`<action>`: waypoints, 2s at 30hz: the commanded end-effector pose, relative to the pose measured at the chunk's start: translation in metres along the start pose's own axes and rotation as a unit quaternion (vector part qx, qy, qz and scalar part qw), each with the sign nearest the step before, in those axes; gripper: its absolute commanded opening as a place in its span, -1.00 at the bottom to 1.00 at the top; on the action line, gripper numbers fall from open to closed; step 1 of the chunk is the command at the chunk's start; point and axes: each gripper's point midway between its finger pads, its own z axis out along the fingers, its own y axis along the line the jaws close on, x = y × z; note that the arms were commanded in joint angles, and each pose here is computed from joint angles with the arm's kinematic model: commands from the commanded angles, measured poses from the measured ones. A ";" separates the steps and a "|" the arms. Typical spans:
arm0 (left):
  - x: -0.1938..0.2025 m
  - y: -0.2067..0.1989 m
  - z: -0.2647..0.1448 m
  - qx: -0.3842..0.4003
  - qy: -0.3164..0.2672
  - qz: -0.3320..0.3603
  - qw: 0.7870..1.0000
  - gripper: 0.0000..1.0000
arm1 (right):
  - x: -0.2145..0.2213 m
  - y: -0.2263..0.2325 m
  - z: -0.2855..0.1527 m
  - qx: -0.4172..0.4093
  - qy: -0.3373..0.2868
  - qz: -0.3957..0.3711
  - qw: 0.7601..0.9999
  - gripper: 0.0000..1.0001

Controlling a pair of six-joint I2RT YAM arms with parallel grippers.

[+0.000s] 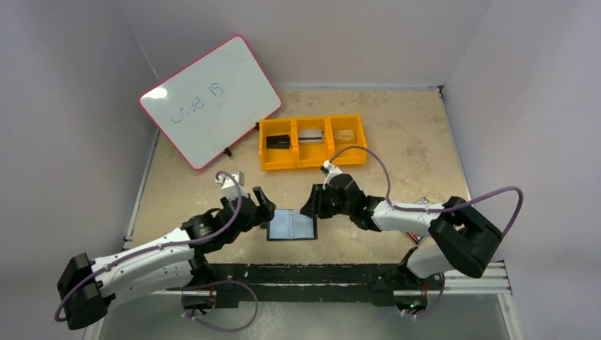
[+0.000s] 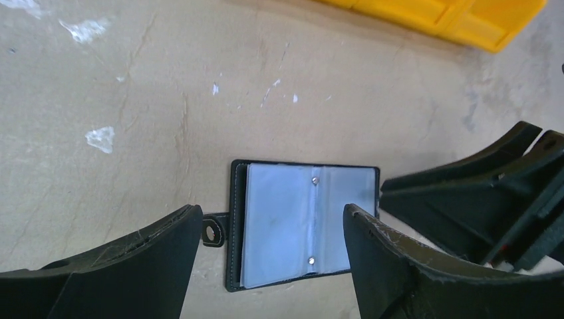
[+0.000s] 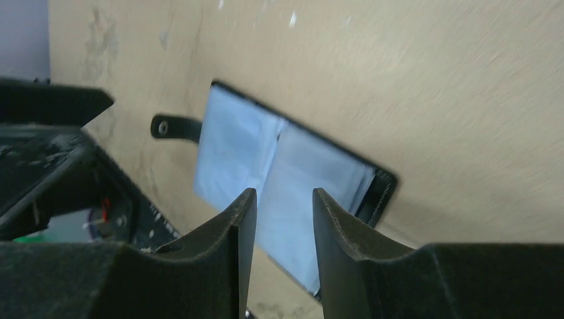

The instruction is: Take the credit cards out of the card holder

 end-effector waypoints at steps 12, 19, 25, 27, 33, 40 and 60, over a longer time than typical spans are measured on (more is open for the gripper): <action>0.045 0.008 0.025 -0.018 0.065 0.014 0.998 0.47 | 0.024 0.018 -0.007 0.027 0.024 0.070 0.997 -0.13; 0.060 0.017 0.029 -0.035 0.093 0.039 0.994 0.23 | 0.036 0.005 -0.003 0.048 0.044 0.064 0.996 -0.12; 0.071 0.018 0.029 -0.028 0.112 0.045 0.992 0.03 | 0.037 -0.002 0.006 0.080 0.056 0.051 0.994 -0.14; 0.074 0.020 0.030 -0.030 0.118 0.047 0.991 -0.05 | 0.032 0.000 0.004 0.085 0.050 0.045 0.994 -0.14; 0.075 0.025 0.030 -0.039 0.117 0.050 0.991 -0.20 | 0.024 -0.008 -0.010 0.118 0.036 0.039 0.992 -0.11; 0.070 0.025 0.028 -0.040 0.110 0.050 0.992 -0.26 | 0.035 -0.017 -0.014 0.130 0.046 0.047 0.989 -0.10; 0.072 0.023 0.030 -0.038 0.113 0.055 0.991 -0.54 | 0.041 0.015 0.009 0.039 0.083 0.014 0.996 -0.15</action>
